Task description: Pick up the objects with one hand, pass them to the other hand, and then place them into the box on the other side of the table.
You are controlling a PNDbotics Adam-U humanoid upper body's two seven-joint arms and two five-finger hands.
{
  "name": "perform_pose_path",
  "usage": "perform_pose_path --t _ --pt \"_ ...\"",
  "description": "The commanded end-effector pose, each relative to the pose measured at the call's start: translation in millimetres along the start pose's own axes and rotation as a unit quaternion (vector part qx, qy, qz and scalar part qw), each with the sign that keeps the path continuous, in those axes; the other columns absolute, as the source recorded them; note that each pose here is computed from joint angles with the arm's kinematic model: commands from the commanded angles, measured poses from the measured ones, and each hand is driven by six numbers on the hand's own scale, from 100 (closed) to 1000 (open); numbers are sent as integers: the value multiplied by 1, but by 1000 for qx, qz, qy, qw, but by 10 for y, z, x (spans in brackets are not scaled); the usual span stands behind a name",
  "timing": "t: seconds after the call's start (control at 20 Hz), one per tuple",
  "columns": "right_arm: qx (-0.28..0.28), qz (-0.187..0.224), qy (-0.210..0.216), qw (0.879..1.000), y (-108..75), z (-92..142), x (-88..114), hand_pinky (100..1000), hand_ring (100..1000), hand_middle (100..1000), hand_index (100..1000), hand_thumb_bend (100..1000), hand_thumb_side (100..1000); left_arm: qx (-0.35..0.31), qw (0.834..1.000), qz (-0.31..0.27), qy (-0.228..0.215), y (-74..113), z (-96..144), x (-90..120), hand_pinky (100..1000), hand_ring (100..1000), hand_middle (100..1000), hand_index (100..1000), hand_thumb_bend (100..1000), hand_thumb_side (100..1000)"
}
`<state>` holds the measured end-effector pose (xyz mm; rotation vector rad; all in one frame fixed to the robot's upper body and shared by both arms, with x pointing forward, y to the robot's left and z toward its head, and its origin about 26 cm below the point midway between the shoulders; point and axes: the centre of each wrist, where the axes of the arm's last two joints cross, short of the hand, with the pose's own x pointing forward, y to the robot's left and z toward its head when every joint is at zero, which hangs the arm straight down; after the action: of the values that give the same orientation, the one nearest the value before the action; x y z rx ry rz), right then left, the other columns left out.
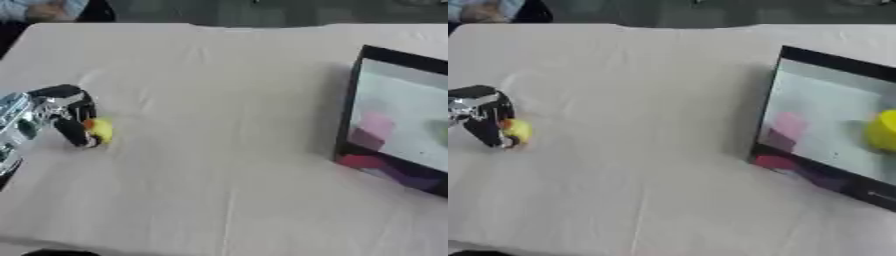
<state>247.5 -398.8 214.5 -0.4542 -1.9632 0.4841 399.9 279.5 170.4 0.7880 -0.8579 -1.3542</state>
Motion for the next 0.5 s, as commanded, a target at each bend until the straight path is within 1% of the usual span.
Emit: perform_pose_path --t 0.05,0.3,0.5 --pt "2 14 -15 1000 -48 -32 84 1000 1000 871 924 100 649 31 1000 -2 4 274 219 -64 684 585 504 580 428 100" --pt "2 13 -20 1000 -56 -30 85 1000 1000 870 923 100 643 55 998 -9 -22 499 498 21 684 585 507 581 413 100" --pt "5 9 -27 1000 -57 -43 96 1000 1000 871 924 100 639 115 992 3 -53 703 769 173 683 575 493 571 356 100"
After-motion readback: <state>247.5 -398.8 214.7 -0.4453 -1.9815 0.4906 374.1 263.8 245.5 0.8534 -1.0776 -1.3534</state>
